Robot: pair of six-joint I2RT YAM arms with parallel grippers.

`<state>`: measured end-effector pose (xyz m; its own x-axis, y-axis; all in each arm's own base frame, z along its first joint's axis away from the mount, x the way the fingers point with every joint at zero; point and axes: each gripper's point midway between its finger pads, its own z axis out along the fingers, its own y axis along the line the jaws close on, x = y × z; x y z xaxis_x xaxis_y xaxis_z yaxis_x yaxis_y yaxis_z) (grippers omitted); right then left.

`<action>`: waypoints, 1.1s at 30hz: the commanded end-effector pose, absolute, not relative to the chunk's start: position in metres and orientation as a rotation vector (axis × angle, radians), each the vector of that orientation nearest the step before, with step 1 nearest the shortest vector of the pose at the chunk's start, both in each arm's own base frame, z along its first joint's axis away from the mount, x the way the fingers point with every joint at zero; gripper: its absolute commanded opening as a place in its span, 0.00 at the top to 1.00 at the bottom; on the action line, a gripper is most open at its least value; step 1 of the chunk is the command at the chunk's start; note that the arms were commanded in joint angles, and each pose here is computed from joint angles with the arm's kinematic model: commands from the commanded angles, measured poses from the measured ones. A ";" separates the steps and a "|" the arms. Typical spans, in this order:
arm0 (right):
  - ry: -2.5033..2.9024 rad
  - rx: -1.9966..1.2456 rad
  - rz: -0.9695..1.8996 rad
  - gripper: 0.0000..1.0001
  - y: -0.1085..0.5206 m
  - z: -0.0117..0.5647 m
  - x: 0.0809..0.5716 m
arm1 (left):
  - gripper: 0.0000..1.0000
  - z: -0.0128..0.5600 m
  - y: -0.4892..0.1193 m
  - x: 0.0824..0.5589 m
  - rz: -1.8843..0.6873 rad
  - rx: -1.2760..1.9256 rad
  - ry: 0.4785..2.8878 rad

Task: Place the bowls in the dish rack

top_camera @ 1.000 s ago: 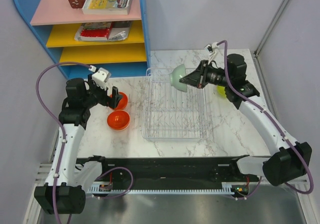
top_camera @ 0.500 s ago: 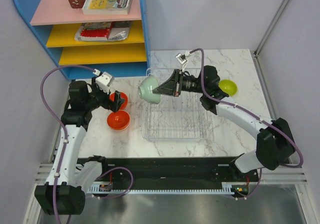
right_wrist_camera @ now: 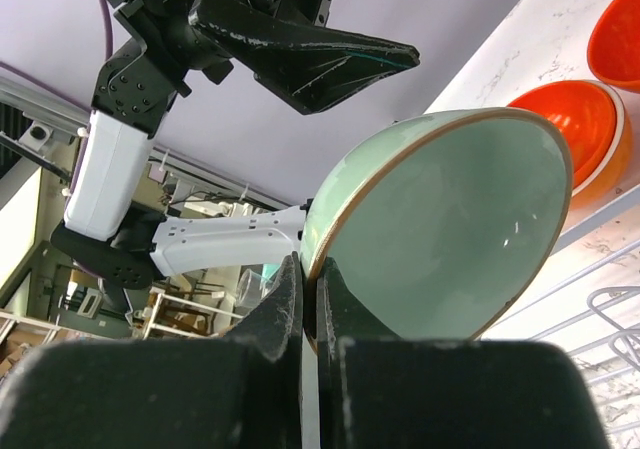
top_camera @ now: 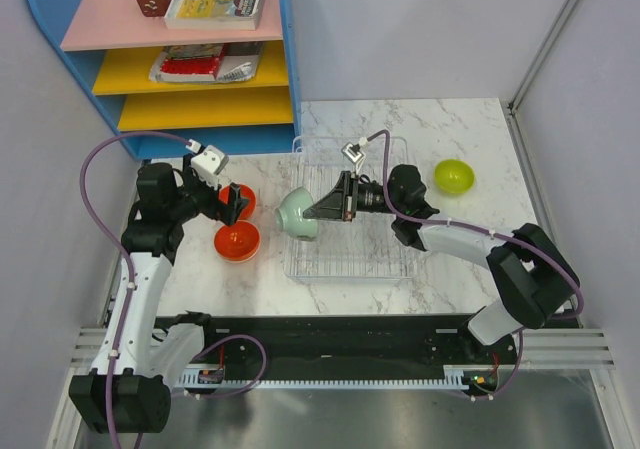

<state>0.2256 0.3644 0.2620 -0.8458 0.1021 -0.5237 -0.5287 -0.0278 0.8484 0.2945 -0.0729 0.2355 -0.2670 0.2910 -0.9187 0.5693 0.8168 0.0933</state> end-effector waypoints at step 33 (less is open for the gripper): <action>1.769 -0.123 1.876 1.00 0.335 0.224 0.267 | 0.00 0.223 -0.070 0.297 -0.253 0.739 1.846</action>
